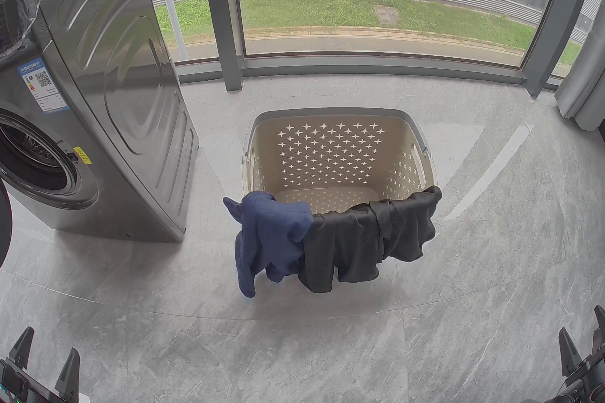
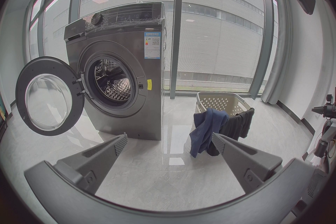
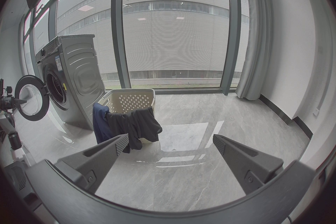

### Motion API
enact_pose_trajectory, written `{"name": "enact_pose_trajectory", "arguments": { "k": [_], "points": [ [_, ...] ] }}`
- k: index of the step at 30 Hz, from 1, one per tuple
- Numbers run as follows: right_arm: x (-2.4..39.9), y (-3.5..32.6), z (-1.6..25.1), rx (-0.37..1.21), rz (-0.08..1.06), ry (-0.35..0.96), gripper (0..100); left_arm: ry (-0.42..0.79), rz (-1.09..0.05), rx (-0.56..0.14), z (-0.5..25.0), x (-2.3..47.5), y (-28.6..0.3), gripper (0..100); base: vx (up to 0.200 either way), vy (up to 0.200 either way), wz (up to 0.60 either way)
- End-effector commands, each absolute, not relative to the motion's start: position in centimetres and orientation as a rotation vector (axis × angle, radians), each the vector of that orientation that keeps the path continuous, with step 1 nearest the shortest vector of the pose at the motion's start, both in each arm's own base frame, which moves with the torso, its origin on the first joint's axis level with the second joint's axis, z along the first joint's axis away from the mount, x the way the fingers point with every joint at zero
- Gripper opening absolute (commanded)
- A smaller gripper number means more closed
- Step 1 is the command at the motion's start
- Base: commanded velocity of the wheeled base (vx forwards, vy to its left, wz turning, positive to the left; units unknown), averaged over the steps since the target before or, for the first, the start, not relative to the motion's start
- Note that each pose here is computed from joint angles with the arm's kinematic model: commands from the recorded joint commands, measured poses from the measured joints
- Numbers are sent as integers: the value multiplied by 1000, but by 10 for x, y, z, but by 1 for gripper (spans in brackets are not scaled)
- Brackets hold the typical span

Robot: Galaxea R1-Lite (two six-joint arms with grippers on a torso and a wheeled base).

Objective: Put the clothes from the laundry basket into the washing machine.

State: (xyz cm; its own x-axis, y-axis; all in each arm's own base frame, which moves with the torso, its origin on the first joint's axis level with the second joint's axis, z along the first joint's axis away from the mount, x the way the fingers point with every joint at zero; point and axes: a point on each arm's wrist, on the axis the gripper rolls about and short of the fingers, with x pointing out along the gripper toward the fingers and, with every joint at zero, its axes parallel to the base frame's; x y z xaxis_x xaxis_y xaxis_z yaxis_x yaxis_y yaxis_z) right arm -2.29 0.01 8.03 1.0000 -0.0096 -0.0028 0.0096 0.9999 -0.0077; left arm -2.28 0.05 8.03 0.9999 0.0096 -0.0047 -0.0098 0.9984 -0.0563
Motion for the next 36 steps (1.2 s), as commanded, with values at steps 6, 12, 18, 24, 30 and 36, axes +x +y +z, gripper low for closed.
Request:
{"name": "enact_pose_trajectory", "arguments": {
  "k": [6,12,18,24,30,36],
  "points": [
    [-23,0,75,-8,-11,2,100,6,11,-57,76,-23,1,100,100,0,0],
    [-23,0,75,-8,-9,0,100,6,11,-57,76,-23,1,100,0,0,0],
    [-23,0,76,-8,-11,-1,100,4,11,-57,75,-23,1,100,0,-200,0],
    [-23,0,76,-8,-9,-1,100,6,11,-57,76,-23,1,100,0,-100,0],
    [-23,0,76,8,-12,-3,100,6,11,-57,76,-23,1,100,0,0,0],
    [-23,0,76,-2,-8,-5,100,6,11,-57,76,-23,1,100,0,0,0]
  ]
}}
